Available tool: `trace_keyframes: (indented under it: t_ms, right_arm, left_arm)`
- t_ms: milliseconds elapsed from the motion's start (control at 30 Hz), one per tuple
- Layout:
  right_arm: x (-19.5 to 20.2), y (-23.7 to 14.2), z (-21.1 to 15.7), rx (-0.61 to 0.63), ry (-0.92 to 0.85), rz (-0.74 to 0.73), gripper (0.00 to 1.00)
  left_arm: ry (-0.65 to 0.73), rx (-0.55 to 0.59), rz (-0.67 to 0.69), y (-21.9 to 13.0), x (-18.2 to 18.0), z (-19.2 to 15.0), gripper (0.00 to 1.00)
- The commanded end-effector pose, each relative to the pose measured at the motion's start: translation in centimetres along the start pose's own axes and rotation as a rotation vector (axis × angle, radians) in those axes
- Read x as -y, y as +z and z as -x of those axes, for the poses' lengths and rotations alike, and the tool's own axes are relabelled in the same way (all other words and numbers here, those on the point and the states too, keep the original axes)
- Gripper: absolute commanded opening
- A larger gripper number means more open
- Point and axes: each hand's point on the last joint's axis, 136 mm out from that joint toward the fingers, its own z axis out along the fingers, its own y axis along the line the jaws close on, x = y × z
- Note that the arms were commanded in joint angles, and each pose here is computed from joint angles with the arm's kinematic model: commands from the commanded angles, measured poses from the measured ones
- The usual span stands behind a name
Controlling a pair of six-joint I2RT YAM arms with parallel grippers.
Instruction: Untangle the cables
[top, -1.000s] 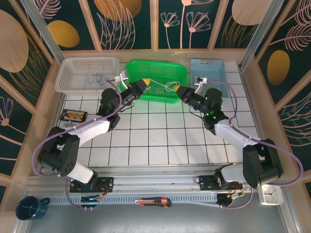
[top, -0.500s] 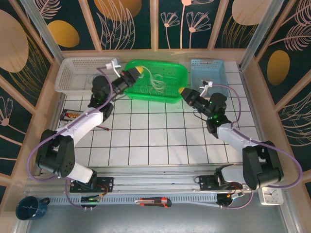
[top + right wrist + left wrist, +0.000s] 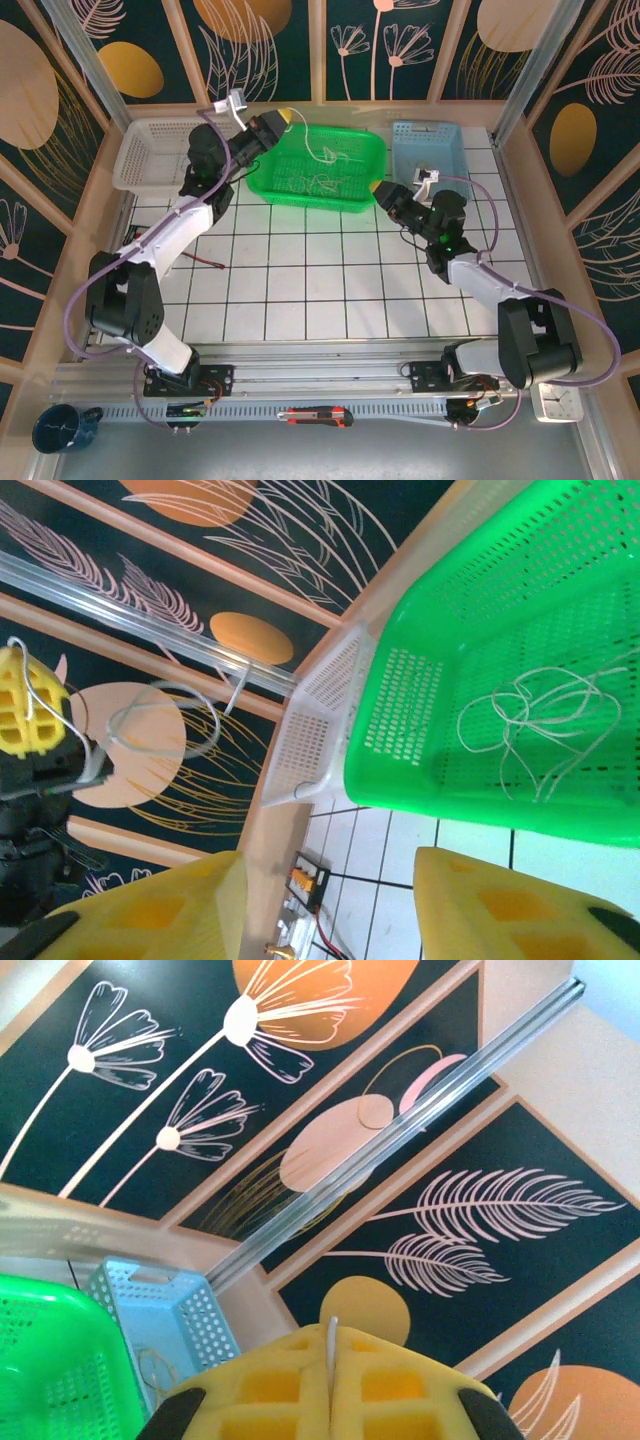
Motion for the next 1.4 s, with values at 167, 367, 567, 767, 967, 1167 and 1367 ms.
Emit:
trace_keyframes:
  t_ms: [167, 367, 567, 767, 967, 1167, 1367]
  right_arm:
    - [-0.6, -1.6, 0.5, 0.033, -0.08, -0.045, 0.55]
    - [-0.3, -2.8, 0.0, 0.033, -0.112, -0.086, 0.56]
    - [0.4, -4.5, -0.4, 0.043, -0.147, -0.154, 0.59]
    - [0.4, -5.8, -0.4, 0.056, -0.186, -0.203, 0.61]
    - [0.1, -7.0, 0.1, 0.069, -0.248, -0.255, 0.65]
    - [0.4, -8.2, 0.4, 0.084, -0.308, -0.32, 0.76]
    - [1.3, -10.0, 1.9, 0.146, -0.403, -0.446, 0.99]
  left_arm:
    - [0.088, -0.107, 0.058, 3.7, -3.0, -0.7, 0.0]
    - [0.136, -0.155, 0.137, 5.8, -6.3, -1.2, 0.0]
    - [0.123, -0.203, 0.188, 7.0, -10.8, -3.4, 0.0]
    - [0.177, -0.254, 0.3, 6.9, -15.5, -5.6, 0.57]
    - [0.288, -0.23, 0.365, 5.7, -14.2, -3.5, 0.99]
    - [0.379, -0.169, 0.345, 3.1, -8.9, -0.8, 0.99]
    - [0.444, -0.054, 0.375, -2.8, -4.9, 0.3, 0.99]
